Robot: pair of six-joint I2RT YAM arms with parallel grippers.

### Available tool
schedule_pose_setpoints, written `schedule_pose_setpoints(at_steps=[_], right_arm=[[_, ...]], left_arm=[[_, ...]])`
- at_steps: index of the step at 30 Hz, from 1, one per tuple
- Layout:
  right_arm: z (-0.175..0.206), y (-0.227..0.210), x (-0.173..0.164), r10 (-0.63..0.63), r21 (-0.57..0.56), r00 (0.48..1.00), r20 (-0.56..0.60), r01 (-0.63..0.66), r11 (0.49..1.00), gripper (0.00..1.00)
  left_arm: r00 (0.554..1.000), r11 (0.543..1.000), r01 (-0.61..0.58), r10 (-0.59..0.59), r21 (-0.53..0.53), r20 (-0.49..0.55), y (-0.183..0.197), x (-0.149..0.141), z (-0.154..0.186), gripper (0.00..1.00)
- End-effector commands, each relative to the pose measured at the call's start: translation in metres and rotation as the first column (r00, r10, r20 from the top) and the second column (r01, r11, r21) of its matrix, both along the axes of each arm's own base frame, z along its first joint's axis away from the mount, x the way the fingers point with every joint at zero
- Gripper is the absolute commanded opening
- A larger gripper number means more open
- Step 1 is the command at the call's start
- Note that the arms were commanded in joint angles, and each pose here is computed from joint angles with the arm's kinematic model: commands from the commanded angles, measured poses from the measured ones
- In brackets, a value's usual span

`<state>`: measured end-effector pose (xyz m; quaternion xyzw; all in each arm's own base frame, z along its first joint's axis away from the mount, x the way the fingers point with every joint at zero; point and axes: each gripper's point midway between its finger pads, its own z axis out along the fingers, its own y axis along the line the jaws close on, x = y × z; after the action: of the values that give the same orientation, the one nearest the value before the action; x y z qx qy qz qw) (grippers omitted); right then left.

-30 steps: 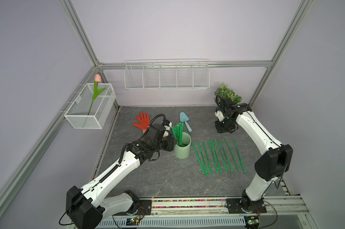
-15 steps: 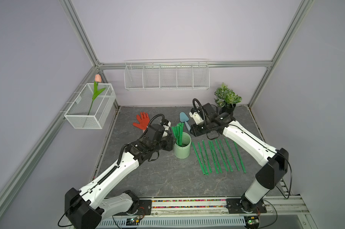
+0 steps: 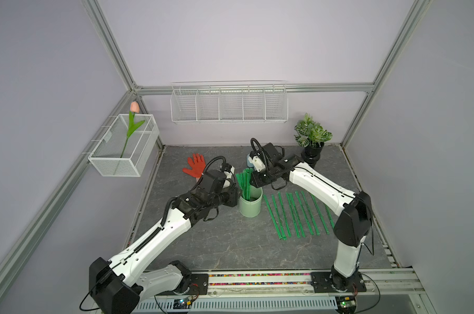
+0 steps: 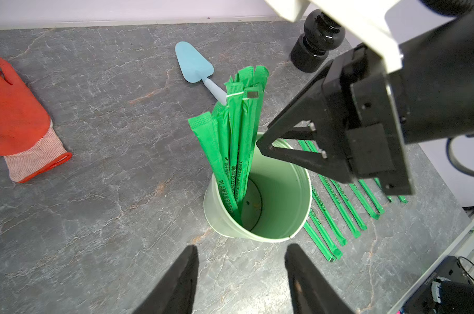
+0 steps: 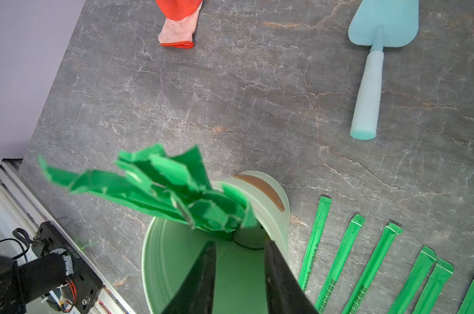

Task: Take the straws out of the storage container
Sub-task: Pick up the straw from the container.

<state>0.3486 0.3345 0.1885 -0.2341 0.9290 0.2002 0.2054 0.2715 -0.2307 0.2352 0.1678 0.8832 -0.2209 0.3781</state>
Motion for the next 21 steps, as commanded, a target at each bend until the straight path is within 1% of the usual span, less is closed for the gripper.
schedule_pose_setpoints(at_steps=[1, 9, 13, 21], right_arm=[[0.0002, 0.0106, -0.0003, 0.014, 0.020, 1.000, -0.012, -0.014, 1.000, 0.33], [-0.0065, 0.0174, 0.0019, 0.026, 0.021, 0.999, -0.033, -0.025, 0.999, 0.33], [-0.0075, 0.0195, 0.0010, 0.030, 0.021, 0.999, -0.035, -0.030, 0.999, 0.27], [-0.0050, 0.0170, -0.0008, 0.028, 0.014, 0.999, -0.035, -0.028, 1.000, 0.18]], left_arm=[[1.000, 1.000, -0.002, 0.002, 0.002, 0.008, 0.0015, -0.0013, 0.0015, 0.55], [1.000, 1.000, 0.003, -0.003, 0.001, 0.002, -0.0002, -0.0011, 0.0005, 0.55], [1.000, 1.000, 0.005, -0.005, 0.002, -0.001, -0.0005, -0.0013, -0.0003, 0.55], [1.000, 1.000, 0.008, -0.008, -0.003, -0.001, -0.0010, -0.0019, 0.0005, 0.55]])
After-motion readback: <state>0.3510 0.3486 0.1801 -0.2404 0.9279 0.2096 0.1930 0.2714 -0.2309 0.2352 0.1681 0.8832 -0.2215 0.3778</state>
